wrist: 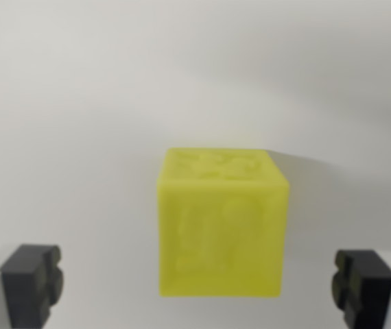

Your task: Pick yellow cube

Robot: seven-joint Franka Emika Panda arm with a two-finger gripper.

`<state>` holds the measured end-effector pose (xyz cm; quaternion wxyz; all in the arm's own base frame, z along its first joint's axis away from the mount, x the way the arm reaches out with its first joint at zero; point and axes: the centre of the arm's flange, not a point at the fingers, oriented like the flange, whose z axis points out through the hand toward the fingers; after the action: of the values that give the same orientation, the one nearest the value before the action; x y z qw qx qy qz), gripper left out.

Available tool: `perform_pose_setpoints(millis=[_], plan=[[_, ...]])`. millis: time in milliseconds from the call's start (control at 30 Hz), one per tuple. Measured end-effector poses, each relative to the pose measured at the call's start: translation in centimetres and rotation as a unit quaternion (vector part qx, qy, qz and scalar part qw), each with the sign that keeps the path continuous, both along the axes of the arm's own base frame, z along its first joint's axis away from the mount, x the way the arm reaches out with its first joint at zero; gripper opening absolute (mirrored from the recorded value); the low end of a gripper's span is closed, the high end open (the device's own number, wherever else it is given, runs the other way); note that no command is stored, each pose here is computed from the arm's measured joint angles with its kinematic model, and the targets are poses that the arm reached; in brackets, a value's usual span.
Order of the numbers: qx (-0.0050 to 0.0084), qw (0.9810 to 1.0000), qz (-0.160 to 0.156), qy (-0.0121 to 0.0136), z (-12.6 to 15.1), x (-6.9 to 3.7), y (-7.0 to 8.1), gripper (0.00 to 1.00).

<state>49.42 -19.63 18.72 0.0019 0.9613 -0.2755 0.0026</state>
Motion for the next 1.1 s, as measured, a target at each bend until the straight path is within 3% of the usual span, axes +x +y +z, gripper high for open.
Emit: perform_pose_setpoints(millis=[233,1100], plan=[[0.0015,0.9999,0.013,0.0016,-1.7,-0.6,-0.9,1.00],[0.0026,0.9998,0.019,0.0027,-6.9,-0.8,-1.2,1.00]])
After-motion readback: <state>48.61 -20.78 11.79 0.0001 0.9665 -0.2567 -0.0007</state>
